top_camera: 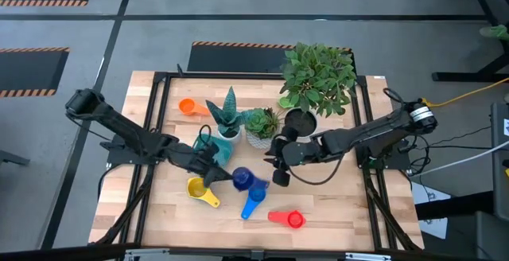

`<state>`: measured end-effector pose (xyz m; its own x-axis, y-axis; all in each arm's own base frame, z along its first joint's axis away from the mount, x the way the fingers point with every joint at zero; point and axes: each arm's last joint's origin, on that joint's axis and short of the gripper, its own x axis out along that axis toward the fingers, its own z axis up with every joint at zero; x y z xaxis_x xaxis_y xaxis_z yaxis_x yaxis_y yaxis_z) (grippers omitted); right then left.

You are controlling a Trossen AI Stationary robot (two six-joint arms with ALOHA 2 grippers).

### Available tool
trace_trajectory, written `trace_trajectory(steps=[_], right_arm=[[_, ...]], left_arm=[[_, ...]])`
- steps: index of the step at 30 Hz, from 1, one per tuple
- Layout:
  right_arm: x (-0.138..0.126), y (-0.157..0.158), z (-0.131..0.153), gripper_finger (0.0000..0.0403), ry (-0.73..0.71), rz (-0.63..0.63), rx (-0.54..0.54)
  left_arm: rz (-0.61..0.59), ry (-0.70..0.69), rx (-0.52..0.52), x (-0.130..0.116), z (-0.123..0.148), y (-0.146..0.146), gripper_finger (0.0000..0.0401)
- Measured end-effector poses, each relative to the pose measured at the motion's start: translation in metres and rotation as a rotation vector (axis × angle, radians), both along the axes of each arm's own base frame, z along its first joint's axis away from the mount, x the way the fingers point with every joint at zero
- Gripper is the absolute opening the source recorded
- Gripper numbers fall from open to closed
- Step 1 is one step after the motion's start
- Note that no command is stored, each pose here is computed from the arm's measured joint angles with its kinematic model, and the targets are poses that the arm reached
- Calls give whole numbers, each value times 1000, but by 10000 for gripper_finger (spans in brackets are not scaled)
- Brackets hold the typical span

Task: Nest measuring cups in basket
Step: Stack the violet measuring cup into the yellow measuring cup

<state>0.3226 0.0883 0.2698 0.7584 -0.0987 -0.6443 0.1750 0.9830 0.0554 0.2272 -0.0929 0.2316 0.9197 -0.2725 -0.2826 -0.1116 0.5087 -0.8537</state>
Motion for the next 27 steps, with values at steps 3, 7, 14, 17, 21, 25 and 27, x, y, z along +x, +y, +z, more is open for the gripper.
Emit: trace_trajectory(steps=[3, 7, 14, 17, 21, 25, 27], right_arm=[[-8, 0, 3, 94, 30, 6, -8], [-11, 1, 3, 94, 52, 9, -14], [-13, 0, 0, 94, 75, 6, -19], [-13, 0, 0, 94, 74, 6, -19], [-13, 0, 0, 94, 75, 5, -18], [-13, 0, 0, 94, 74, 4, -17], [-13, 0, 0, 94, 72, 4, -17]], left_arm=[[-85, 1, -11, -11, 10, 2, 3], [-144, 45, -15, -27, 16, 7, 2], [-182, 158, -1, -56, 20, 18, 3], [-186, 213, 15, -68, 19, 23, 2], [-172, 282, 43, -79, 16, 28, 2], [-193, 297, 39, -80, 15, 28, 2], [-217, 303, 35, -80, 14, 27, 2]])
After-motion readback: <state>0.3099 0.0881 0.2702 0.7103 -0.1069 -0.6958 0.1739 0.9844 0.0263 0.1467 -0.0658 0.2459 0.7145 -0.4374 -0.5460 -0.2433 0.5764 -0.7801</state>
